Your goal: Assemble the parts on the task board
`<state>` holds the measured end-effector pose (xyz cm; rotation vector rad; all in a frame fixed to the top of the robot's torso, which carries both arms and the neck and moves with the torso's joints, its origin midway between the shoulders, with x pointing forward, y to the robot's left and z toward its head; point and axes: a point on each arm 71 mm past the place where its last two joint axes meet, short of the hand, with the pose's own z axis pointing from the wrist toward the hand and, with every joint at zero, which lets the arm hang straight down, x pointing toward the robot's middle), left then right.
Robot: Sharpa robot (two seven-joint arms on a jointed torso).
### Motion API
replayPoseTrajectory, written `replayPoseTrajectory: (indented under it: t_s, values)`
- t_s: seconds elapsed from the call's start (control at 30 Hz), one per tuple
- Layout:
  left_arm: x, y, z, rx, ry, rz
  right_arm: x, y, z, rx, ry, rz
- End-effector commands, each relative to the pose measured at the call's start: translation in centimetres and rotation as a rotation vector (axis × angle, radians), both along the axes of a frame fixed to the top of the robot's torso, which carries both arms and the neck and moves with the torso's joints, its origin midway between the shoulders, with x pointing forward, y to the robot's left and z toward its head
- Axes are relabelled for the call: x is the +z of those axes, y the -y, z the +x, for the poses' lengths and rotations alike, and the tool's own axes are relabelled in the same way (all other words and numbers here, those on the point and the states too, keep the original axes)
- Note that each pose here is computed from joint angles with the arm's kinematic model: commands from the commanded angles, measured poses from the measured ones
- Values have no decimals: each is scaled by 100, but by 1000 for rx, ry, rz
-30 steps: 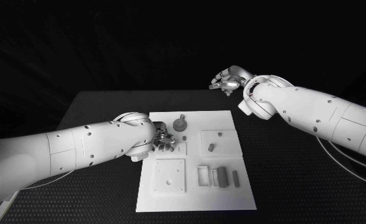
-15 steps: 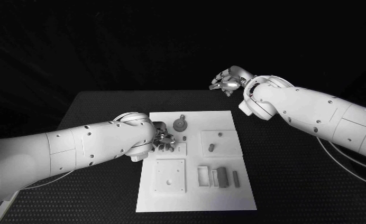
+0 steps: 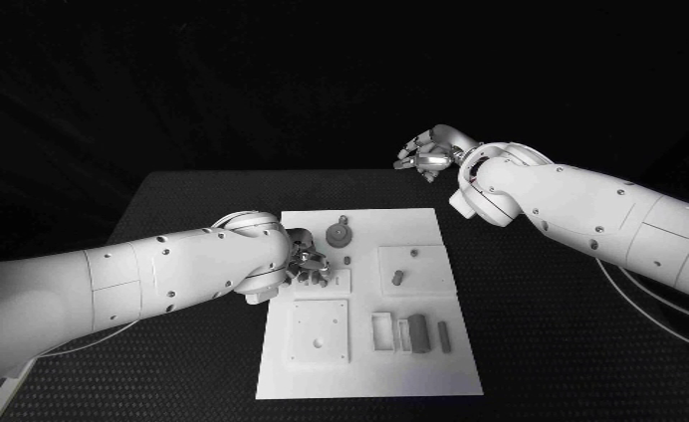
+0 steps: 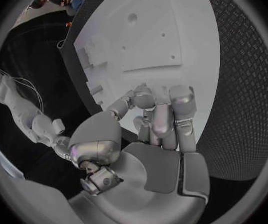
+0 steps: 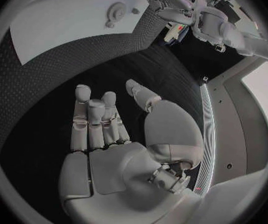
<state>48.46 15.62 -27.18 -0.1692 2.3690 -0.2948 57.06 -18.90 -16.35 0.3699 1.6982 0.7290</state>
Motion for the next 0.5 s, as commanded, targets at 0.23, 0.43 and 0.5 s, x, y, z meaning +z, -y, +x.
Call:
replayPoseTrajectory:
  t_s: [0.23, 0.43, 0.5]
  values:
    - [-51, -1, -42, -22, -36, 19, -10, -5, -4, 10, -9, -3]
    - [-56, -11, -44, -23, -44, 26, -11, -3, -4, 9, -9, -3]
    - [-57, -13, -44, -23, -46, 29, -11, -3, -4, 9, -10, -3]
